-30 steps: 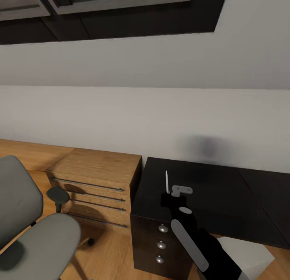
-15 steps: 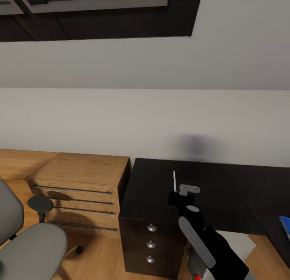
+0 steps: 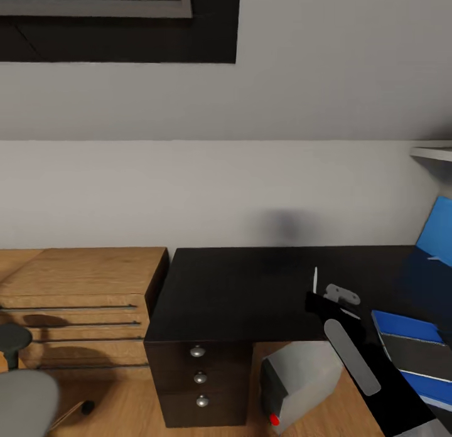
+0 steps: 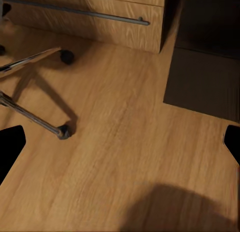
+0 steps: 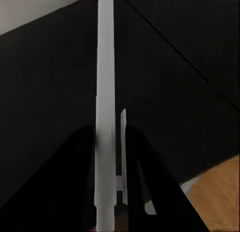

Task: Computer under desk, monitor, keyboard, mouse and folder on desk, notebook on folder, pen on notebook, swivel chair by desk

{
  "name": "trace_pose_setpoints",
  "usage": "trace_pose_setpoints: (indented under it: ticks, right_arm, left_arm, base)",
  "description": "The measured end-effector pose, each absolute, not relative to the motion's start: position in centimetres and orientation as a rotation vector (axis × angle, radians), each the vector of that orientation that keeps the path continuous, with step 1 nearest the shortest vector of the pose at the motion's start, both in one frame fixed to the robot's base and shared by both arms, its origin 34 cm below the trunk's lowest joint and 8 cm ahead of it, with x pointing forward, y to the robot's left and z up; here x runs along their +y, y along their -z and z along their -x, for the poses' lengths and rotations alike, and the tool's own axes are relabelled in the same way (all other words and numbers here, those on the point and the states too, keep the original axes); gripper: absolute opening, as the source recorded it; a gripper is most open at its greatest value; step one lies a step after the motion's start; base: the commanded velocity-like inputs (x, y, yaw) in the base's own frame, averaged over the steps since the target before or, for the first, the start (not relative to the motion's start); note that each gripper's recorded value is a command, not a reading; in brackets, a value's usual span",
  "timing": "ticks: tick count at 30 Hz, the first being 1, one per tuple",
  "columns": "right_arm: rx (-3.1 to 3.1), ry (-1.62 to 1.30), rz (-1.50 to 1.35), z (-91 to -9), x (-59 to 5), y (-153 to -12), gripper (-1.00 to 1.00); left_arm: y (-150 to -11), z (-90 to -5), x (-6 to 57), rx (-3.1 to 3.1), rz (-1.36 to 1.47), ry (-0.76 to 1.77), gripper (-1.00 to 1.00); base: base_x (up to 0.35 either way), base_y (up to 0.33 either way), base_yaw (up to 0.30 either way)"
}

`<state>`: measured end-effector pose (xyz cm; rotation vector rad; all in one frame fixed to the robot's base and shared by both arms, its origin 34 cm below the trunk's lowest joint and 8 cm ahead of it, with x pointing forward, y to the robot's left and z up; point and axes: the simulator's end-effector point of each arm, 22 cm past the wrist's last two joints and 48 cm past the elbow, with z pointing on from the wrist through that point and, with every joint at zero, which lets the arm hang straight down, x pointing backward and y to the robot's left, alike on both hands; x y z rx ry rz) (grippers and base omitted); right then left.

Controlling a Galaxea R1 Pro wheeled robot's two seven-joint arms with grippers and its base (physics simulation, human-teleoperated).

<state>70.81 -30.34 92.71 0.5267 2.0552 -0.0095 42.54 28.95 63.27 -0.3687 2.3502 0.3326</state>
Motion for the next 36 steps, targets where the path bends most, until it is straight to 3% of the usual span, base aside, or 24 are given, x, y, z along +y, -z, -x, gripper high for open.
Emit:
trace_pose_setpoints:
  ticks: [15,27,36]
  right_arm:
    - [2.016,0.072,-0.816,-69.6,-39.8,-91.4,-1.0]
    - [2.025,0.094,-0.905,-68.7,-42.1,-89.8,-1.0]
    - [2.07,0.106,-0.914,-68.2,-42.0,-87.5,-1.0]
  left_arm:
    - [-63.5,-42.8,29.1,2.341,0.367,-0.335,1.0]
    - [-63.8,-43.1,28.9,2.331,0.368,-0.328,1.0]
    - [-65.0,-44.4,28.3,2.298,0.374,-0.299,1.0]
  base:
    - [0.0,0.0,-0.284]
    - [0.0,0.0,-0.28]
    - [0.0,0.0,-0.032]
